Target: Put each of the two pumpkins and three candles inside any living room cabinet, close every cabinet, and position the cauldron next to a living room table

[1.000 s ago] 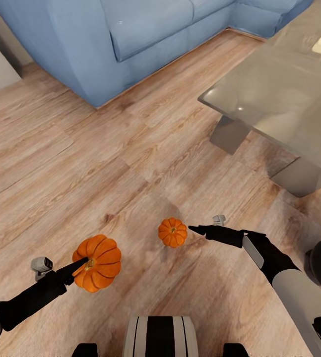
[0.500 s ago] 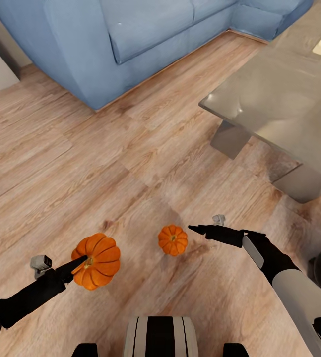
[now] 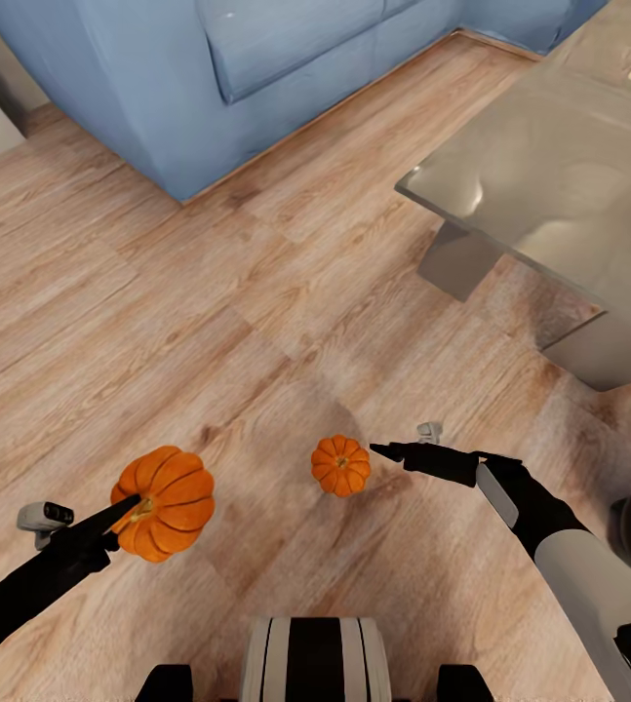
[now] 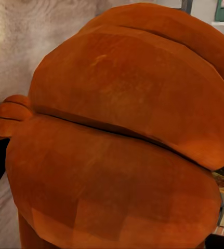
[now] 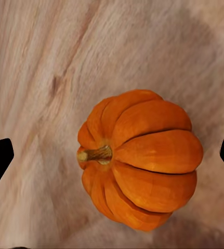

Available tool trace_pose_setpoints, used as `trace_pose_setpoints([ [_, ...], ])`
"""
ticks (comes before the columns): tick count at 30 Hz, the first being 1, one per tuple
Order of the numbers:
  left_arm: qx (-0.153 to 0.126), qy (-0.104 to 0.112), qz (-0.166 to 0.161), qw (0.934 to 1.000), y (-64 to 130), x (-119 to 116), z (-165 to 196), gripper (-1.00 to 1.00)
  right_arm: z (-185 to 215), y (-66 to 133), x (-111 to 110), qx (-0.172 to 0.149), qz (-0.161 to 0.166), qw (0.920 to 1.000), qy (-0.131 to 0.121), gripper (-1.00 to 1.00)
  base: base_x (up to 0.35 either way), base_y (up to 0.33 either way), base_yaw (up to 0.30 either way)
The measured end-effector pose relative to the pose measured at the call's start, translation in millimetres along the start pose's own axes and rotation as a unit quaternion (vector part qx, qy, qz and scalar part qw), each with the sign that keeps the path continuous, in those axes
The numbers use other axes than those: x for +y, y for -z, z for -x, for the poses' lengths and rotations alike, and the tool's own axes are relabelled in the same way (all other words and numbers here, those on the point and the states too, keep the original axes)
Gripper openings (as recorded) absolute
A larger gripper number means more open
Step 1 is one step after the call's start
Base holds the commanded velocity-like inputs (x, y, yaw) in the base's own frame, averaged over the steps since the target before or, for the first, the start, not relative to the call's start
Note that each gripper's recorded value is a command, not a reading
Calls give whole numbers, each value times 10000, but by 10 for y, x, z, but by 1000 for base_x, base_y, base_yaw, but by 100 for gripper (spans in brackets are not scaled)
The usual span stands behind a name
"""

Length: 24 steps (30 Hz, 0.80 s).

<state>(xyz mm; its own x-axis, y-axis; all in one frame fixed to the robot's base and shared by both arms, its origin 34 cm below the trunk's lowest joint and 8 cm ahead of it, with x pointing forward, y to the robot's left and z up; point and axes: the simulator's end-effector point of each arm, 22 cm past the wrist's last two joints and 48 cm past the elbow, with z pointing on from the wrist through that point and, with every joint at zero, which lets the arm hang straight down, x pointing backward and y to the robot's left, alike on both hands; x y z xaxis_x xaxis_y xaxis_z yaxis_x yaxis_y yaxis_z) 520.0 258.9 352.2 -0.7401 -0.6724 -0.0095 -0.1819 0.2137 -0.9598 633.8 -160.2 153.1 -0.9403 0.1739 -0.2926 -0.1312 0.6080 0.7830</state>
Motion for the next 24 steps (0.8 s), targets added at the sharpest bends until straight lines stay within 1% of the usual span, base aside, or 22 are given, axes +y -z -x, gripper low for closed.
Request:
trace_pose_setpoints([
  [7,9,120,90,9999,4,138,-16,-100,-150,-61,-118,107,-33,9999,-107,100,0,0,0],
  [12,31,200,170,9997,2,240,-45,-100,-235,-99,-228,146,-119,9996,-190,100,0,0,0],
  [16,41,237,203,9995,2,282,-58,-100,-263,-122,-346,147,-340,9991,-222,100,0,0,0],
  [18,56,236,234,9994,7,297,-70,-100,-257,-123,-363,140,-386,9989,-217,100,0,0,0],
  [20,120,229,358,9990,27,355,-122,-100,-251,-124,-381,132,-433,9988,-211,100,0,0,0],
  [24,169,289,478,9983,38,459,-172,-100,-330,-155,-451,174,-467,9984,-268,100,0,0,0],
])
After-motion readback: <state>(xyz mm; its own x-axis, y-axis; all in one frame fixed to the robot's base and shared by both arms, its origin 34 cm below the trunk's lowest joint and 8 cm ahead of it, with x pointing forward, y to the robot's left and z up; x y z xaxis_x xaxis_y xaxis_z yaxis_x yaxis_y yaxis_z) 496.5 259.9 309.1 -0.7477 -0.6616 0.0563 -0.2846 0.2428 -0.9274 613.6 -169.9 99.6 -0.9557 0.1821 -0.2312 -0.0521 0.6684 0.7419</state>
